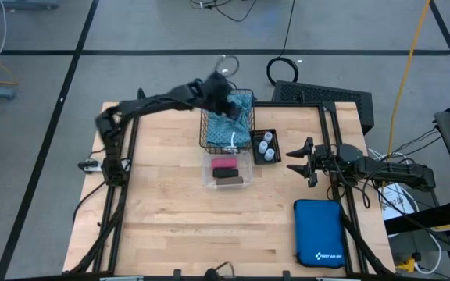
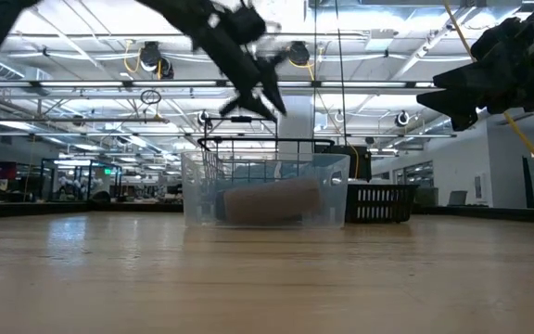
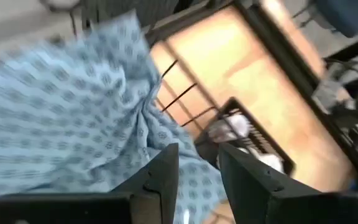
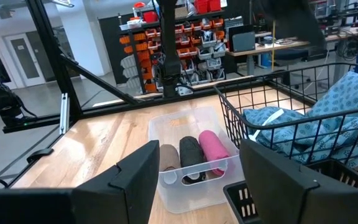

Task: Pick & Place Medicine items
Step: Return to Home Position

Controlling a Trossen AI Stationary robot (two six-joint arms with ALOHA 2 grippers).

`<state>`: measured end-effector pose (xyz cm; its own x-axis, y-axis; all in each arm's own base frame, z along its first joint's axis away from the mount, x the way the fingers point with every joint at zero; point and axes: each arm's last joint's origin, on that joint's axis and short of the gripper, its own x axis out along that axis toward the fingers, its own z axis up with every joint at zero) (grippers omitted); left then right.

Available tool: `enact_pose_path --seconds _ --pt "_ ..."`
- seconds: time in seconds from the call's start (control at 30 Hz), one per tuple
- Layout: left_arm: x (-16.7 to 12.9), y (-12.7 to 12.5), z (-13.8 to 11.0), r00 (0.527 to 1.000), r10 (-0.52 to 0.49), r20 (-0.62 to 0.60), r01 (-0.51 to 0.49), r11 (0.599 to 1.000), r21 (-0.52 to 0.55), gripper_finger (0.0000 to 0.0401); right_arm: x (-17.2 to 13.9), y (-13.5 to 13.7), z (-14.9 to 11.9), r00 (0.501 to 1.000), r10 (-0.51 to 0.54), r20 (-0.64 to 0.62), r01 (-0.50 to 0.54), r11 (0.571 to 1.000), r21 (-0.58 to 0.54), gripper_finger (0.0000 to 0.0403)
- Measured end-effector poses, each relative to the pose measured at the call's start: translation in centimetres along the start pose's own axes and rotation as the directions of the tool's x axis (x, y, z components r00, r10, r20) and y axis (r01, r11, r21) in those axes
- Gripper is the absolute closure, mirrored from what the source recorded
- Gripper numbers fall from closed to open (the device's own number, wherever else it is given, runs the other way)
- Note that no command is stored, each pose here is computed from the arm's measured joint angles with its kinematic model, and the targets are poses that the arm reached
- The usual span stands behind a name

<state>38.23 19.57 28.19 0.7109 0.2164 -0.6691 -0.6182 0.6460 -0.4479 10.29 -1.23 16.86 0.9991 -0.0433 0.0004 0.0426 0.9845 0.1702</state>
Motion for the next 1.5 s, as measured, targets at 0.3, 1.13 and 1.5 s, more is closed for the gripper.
enact_pose_path --seconds 0.3,1.13,1.5 --pt "-17.8 -5.8 -2.1 0.975 0.053 0.216 -0.127 0.93 0.345 0.0279 0.0 0.0 0.0 1.0 0.0 0.0 0.0 1.0 0.0 0.019" --pt "-28.8 2.9 -19.1 0.882 -0.238 0.408 -0.007 0.857 0.515 0.0279 0.0 0.0 0.0 1.0 0.0 0.001 0.0 1.0 0.0 0.019" --pt "-19.5 5.1 -25.2 0.706 -0.648 0.286 0.276 0.623 0.732 0.0279 0.0 0.0 0.0 1.0 0.0 0.001 0.0 1.0 0.0 0.019"
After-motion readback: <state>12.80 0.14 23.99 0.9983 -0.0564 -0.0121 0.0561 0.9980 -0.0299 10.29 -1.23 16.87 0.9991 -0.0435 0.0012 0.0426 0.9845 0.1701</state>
